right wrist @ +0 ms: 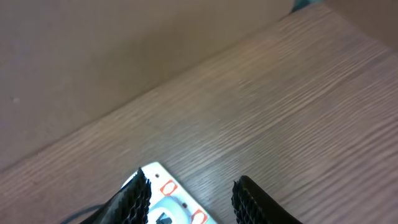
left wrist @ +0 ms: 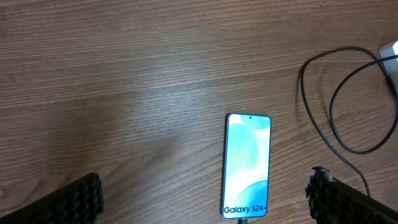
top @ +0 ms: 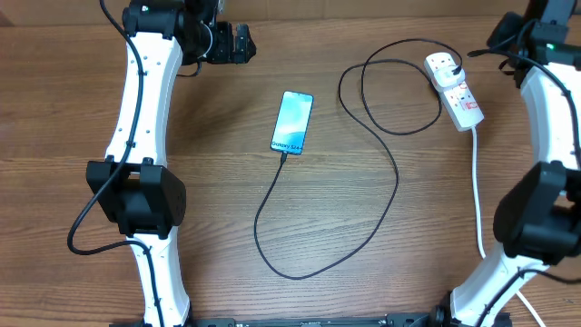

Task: Plug charger to phone and switch on socket
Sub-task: 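Move the right gripper over the white power strip's switch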

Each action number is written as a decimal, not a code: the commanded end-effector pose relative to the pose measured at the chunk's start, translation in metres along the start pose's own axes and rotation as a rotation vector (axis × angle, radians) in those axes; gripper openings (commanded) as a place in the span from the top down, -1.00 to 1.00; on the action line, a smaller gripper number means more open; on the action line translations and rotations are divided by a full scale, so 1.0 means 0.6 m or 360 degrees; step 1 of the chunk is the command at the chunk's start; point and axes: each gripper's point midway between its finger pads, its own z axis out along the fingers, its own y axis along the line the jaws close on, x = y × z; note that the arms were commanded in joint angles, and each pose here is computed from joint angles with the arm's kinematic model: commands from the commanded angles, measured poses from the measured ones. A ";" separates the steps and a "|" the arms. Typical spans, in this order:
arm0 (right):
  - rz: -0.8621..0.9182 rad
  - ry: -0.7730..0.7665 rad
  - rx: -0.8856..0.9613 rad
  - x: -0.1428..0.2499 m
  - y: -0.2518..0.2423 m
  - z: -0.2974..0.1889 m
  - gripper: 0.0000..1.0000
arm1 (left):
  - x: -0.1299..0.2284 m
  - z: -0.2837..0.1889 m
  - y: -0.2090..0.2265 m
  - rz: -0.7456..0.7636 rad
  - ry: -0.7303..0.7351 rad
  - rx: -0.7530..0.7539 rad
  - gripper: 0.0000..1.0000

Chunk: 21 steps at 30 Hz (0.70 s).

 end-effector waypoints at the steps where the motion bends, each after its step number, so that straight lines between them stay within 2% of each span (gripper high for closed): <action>1: 0.0000 0.0081 -0.0061 0.027 0.014 0.038 -0.25 | 0.005 0.011 0.000 0.0033 0.0022 -0.0011 -0.99; 4: 0.0008 0.0112 -0.0052 0.040 0.012 0.052 -0.27 | 0.005 0.011 0.000 0.0033 0.0023 -0.0011 -1.00; 8: -0.0006 0.0158 -0.0019 0.060 0.000 0.072 -0.70 | 0.005 0.011 0.000 0.0033 0.0023 -0.0011 -1.00; 12: -0.0012 0.0194 0.0145 0.079 -0.042 0.086 -0.88 | 0.005 0.011 0.000 0.0033 0.0022 -0.0011 -1.00; 21: 0.0018 0.0317 0.0257 0.118 -0.102 0.096 -0.95 | 0.005 0.011 0.000 0.0033 0.0023 -0.0011 -1.00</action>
